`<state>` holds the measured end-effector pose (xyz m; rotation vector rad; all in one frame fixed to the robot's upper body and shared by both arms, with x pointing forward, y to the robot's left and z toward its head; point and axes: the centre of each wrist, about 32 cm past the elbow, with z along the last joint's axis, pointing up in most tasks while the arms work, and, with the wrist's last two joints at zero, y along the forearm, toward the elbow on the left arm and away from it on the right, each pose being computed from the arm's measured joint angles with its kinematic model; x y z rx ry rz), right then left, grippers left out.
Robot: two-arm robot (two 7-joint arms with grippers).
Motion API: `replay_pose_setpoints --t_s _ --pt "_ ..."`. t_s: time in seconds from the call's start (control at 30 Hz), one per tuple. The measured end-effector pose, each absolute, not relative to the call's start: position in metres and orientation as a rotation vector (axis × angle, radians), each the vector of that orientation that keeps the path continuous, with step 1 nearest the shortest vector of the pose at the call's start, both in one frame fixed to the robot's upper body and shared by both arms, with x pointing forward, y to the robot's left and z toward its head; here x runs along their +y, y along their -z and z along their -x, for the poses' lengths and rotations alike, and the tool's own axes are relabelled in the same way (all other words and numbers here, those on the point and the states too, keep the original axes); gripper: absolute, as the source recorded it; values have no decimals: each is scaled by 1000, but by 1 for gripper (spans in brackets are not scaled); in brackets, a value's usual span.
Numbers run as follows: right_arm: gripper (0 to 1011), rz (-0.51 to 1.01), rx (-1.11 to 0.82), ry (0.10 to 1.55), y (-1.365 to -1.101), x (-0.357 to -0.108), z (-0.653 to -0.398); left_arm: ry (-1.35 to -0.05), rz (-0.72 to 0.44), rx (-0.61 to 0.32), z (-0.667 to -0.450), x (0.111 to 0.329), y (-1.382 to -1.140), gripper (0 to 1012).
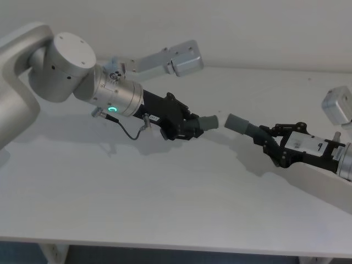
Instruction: Use both hands to pick up one end of the pipe from the table, align the ends, and insert them.
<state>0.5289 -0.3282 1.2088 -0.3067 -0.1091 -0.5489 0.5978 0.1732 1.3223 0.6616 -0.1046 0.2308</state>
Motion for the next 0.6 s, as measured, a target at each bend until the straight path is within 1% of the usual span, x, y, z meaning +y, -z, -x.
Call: replay_pose_setpoints --t_s 0.6 --pt "243 308 -112 546 -1209 -329 -529 -230 -662 -105 -598 173 -1322 354"
